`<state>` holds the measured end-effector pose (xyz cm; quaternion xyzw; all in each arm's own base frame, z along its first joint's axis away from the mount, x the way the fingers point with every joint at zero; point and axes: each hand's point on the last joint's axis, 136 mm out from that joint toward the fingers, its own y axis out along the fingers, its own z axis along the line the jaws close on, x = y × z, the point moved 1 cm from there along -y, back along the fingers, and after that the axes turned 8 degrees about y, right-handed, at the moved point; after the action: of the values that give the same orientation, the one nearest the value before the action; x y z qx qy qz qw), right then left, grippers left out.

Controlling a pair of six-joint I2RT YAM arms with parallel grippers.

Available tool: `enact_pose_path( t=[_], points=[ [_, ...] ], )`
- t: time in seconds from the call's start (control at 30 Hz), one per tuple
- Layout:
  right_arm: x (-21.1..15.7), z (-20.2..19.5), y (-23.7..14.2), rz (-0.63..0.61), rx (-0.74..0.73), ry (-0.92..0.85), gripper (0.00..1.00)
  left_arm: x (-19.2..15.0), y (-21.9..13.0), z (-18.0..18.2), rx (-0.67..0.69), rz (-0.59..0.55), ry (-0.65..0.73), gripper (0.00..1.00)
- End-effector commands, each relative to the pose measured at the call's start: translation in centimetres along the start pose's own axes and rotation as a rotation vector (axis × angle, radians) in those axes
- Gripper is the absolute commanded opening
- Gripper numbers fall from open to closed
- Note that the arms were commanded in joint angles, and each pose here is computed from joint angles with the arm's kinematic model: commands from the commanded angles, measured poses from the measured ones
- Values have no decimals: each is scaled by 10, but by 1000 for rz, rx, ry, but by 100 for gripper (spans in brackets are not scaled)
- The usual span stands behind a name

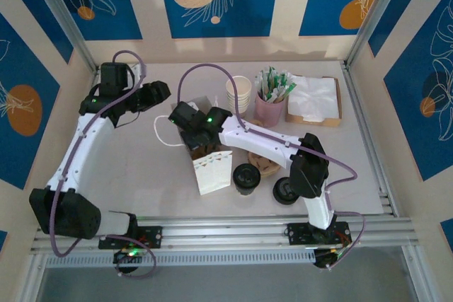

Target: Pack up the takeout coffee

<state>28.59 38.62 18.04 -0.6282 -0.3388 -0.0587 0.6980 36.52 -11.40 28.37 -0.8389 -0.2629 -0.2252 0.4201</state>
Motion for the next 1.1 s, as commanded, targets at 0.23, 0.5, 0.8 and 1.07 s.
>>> enact_pose_path(
  t=[0.23, 0.5, 0.8, 1.07],
  points=[
    [20, -9, -14, -101, -17, -12, 0, -16, 42, 20, -29, 108, 7, 55],
    [10, -18, 16, -60, -37, -33, 0, -27, 54, 19, -71, 129, 21, 55],
    [-16, -13, 38, 33, -17, -36, 0, -34, 58, 21, -80, 144, 28, 55],
    [-40, -8, 52, 145, 4, 3, 0, -36, 57, 23, -57, 143, 39, 56]
  ],
)
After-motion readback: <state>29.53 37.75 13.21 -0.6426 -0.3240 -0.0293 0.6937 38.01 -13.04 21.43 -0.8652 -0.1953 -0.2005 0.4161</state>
